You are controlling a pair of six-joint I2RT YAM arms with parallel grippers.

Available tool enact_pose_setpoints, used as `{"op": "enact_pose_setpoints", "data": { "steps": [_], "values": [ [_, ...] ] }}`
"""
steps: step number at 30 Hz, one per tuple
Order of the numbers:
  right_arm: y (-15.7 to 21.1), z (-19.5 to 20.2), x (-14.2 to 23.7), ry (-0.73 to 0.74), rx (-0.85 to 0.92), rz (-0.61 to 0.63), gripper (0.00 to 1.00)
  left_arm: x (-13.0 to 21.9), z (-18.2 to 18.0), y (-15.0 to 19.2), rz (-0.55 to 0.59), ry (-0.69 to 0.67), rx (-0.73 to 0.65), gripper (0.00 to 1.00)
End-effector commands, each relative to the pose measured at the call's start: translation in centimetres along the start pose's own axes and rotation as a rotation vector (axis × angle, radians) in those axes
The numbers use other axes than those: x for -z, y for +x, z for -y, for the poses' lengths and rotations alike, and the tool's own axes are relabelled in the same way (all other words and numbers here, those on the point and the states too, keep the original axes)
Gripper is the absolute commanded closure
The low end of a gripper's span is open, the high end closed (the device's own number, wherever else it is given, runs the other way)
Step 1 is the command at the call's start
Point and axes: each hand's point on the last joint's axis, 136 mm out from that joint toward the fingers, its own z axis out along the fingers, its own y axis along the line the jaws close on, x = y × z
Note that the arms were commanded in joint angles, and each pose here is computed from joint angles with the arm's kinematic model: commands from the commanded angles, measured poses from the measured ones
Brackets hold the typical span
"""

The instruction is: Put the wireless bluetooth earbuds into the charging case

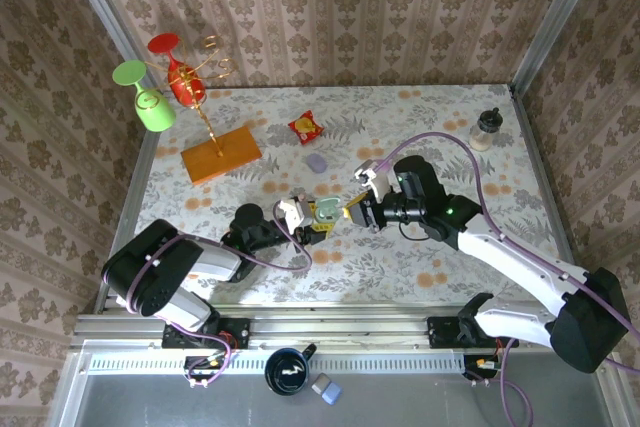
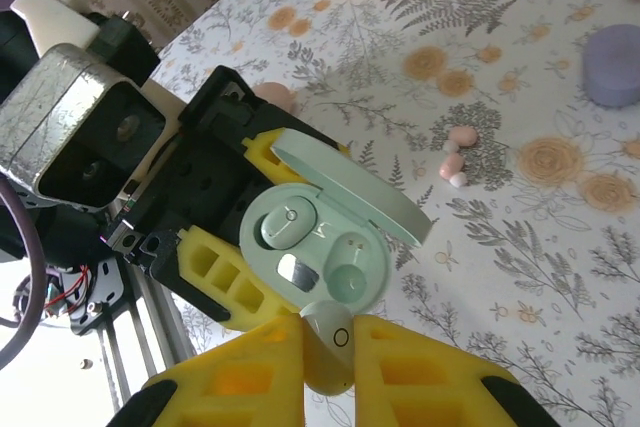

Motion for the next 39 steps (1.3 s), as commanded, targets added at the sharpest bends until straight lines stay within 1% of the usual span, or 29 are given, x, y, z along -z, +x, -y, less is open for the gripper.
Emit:
{"op": "enact_pose_setpoints", "data": {
  "steps": [1, 8, 9, 12, 16, 26, 39],
  "values": [
    [-1.7, -1.1, -0.4, -0.035, 0.056, 0.035, 0.83, -0.3, 0.5, -2.7, 0.069, 0.037, -0.005, 0.78],
    [-2.0, -1.1, -1.3, -0.036, 0.068, 0.038, 0.84, -0.1, 0.8, -3.0, 0.078, 0.035, -0.008, 0.79],
    [-2.1, -1.2, -1.3, -0.04, 0.071, 0.038, 0.84, -0.1, 0.1, -3.0, 0.077, -0.001, -0.004, 0.79],
    [-2.2, -1.1, -1.5, -0.032, 0.079, 0.039, 0.84, 0.0, 0.2, -3.0, 0.077, -0.004, -0.003, 0.8],
    [-1.9, -0.7, -1.6, -0.017, 0.08, 0.03, 0.84, 0.2, 1.5, -3.0, 0.08, 0.064, -0.049, 0.81],
    [-1.4, -0.3, -2.1, -0.008, 0.076, 0.023, 0.84, 0.6, 2.3, -3.2, 0.091, 0.103, -0.086, 0.81],
    [0.3, -0.2, -2.7, -0.03, 0.077, -0.034, 0.83, 0.6, 1.1, -3.2, 0.086, 0.06, -0.021, 0.81]
  ]
}}
